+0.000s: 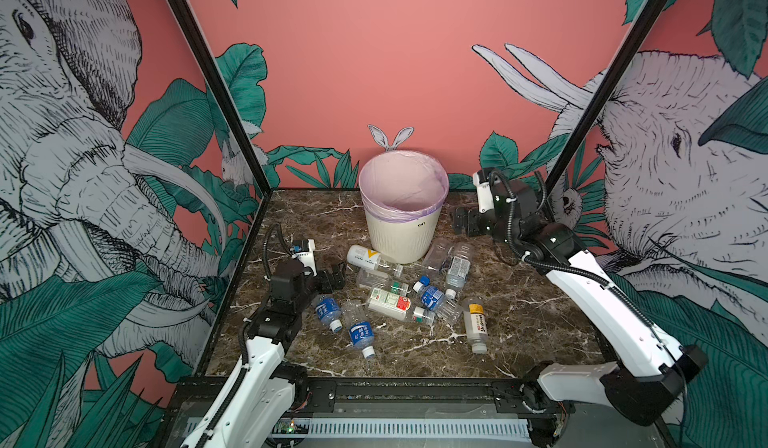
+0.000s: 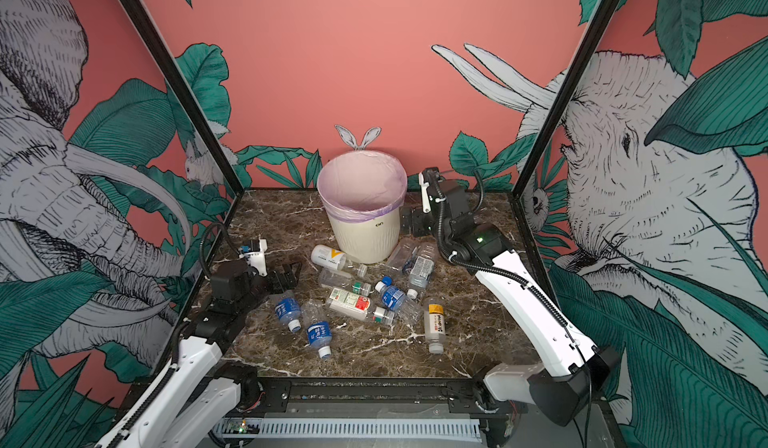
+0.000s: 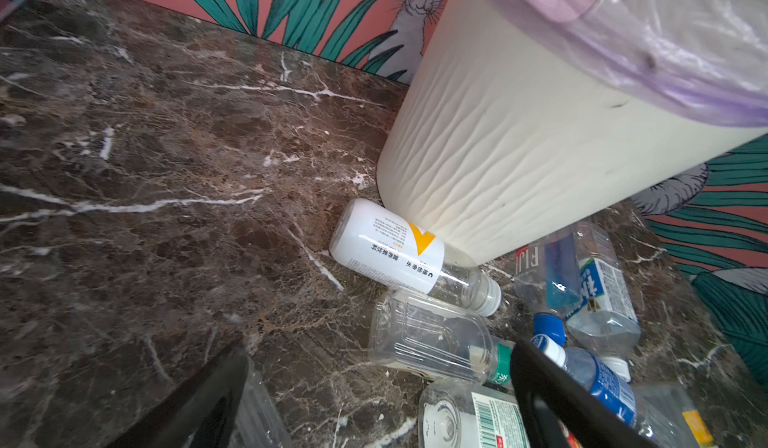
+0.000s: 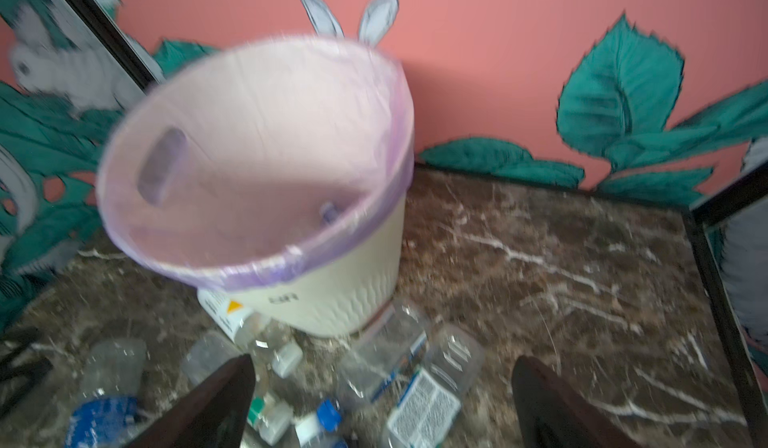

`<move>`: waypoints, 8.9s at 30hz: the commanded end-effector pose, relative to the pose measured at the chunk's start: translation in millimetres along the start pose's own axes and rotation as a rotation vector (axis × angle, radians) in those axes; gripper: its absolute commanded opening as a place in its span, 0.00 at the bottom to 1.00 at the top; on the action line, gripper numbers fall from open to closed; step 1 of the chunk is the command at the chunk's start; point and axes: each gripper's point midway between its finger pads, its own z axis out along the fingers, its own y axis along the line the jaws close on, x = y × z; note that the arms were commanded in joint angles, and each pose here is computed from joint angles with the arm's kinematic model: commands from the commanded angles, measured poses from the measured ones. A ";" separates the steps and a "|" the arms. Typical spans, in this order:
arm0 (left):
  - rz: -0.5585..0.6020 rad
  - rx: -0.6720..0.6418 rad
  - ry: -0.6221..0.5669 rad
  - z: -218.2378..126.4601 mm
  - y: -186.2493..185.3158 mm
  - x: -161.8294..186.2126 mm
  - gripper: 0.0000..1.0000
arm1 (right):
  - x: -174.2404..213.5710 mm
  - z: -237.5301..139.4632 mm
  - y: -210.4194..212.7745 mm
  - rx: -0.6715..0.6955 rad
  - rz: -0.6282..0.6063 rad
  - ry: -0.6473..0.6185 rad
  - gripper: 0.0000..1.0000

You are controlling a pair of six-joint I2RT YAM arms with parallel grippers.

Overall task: Throw the plastic bottles in the bin
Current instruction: 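Withdraw the right arm from the bin while the left gripper reaches toward a blue-labelled bottle, then grasp the blue-labelled clear bottle with the left gripper and lift it, then carry the bottle over the bin and open the left gripper, then lower the left arm back toward the bottle pile, then reach the right gripper down onto a yellow-labelled clear bottle standing upright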

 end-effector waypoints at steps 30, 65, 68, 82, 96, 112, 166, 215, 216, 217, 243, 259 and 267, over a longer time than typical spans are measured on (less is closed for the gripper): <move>-0.125 -0.379 0.414 -9.8 66.2 111.1 0.91 | 221.8 5.5 -94.1 0.156 0.267 0.230 0.98; -0.111 -0.407 0.459 16.7 77.2 129.4 0.87 | 250.8 13.7 -100.0 0.150 0.317 0.203 0.99; -0.109 -0.402 0.449 18.2 76.8 128.6 0.87 | 250.3 12.7 -100.6 0.151 0.320 0.192 0.98; -0.109 -0.438 0.534 30.8 80.0 136.2 0.72 | 250.3 14.2 -99.3 0.145 0.321 0.199 0.98; -0.093 -0.440 0.672 42.0 74.3 140.3 0.78 | 250.2 13.3 -99.6 0.145 0.320 0.193 0.98; -0.053 -0.448 0.826 43.5 77.8 155.2 0.82 | 250.5 11.2 -101.5 0.156 0.323 0.184 0.97; 0.137 0.231 -0.205 -53.6 -66.3 -68.6 0.48 | 250.4 13.0 -97.4 0.131 0.321 0.186 0.95; 0.333 0.394 -0.221 -6.5 -191.9 -220.5 0.97 | 247.8 10.3 -95.8 0.118 0.316 0.168 0.96; 0.331 0.389 -0.215 -9.9 -188.4 -214.3 0.97 | 247.9 10.3 -95.6 0.117 0.317 0.168 0.96; 0.328 0.383 -0.212 -13.1 -184.6 -208.8 0.97 | 247.6 10.1 -95.6 0.117 0.316 0.166 0.96; 0.202 0.237 0.068 -4.6 -86.3 -26.4 0.96 | 248.0 13.3 -95.0 0.121 0.325 0.203 0.96; 0.136 0.059 0.304 3.1 -26.5 67.6 0.95 | 250.8 0.3 -67.1 0.058 0.340 0.416 0.98; 0.116 0.041 0.374 8.3 -14.7 98.0 0.95 | 262.7 -10.9 -58.7 0.079 0.294 0.537 0.99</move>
